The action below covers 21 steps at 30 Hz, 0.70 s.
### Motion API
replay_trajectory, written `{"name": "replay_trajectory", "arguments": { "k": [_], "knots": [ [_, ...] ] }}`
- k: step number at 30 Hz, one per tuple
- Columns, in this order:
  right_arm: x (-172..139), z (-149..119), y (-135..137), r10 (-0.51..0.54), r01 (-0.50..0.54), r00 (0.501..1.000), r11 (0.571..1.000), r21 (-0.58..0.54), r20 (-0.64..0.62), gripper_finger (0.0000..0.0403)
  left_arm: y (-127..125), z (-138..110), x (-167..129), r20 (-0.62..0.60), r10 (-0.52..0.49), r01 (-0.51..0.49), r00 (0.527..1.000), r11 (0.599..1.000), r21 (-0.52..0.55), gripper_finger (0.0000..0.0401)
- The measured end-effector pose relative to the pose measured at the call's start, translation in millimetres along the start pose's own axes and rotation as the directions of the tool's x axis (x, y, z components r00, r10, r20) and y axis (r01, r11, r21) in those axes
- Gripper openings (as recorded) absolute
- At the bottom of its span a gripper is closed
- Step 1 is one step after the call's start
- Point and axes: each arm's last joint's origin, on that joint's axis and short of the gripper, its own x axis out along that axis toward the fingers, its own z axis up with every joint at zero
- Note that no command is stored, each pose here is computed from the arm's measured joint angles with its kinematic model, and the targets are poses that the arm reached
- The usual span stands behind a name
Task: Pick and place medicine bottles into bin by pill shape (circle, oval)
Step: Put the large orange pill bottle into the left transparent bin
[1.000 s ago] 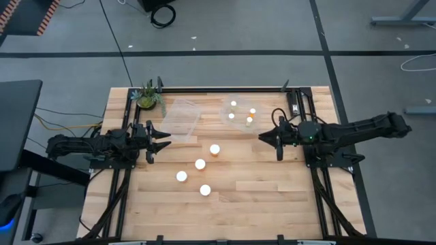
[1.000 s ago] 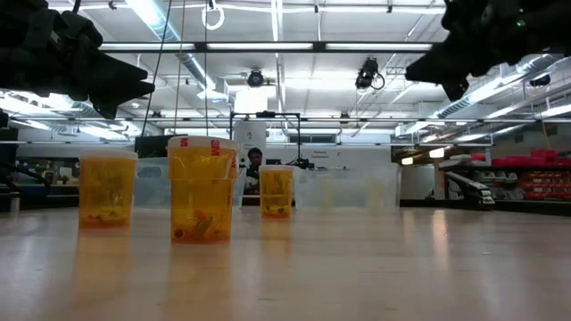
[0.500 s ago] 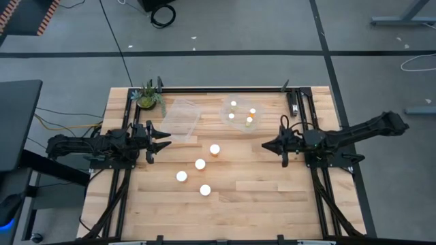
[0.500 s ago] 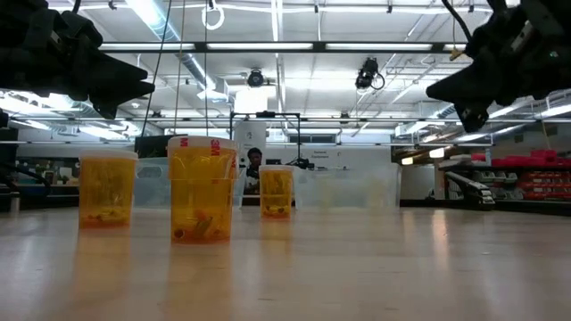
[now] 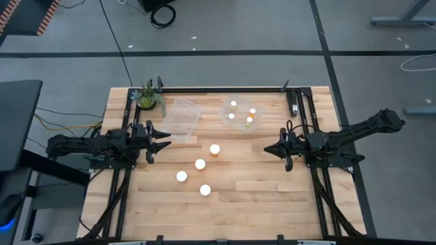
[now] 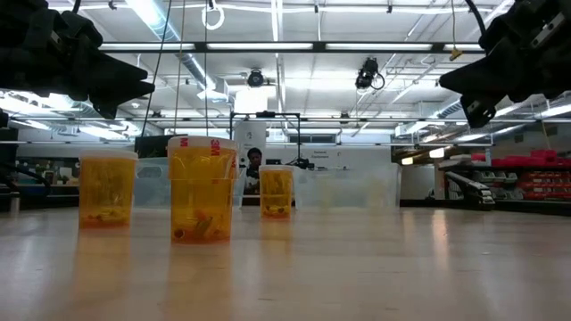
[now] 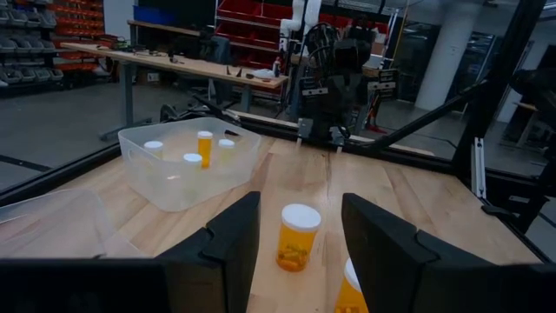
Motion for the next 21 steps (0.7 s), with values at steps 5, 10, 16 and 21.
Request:
{"name": "replay_trajectory", "arguments": {
  "k": [5, 10, 16, 21],
  "knots": [
    [0.1, -1.4, -0.4, -0.004, 0.004, 1.000, 1.000, -0.016, -0.014, 0.0020, 0.0, 0.0, 0.0, 0.000, 0.000, 0.000, 1.000, 1.000, 0.000, 0.0172],
    [0.1, -1.4, -0.4, -0.004, 0.004, 1.000, 1.000, -0.016, -0.014, 0.0028, 0.0, 0.0, 0.0, 0.000, -0.001, 0.001, 1.000, 1.000, -0.001, 0.0172],
    [0.1, -1.4, -0.4, -0.004, 0.003, 1.000, 1.000, -0.015, -0.014, 0.0030, 0.0, 0.0, 0.0, 0.000, -0.001, 0.001, 1.000, 1.000, 0.000, 0.0172],
    [0.1, -1.5, -0.4, -0.002, 0.002, 1.000, 1.000, -0.014, -0.015, 0.0030, 0.0, 0.0, 0.0, 0.000, -0.001, 0.001, 1.000, 1.000, 0.000, 0.0172]
  ]
}}
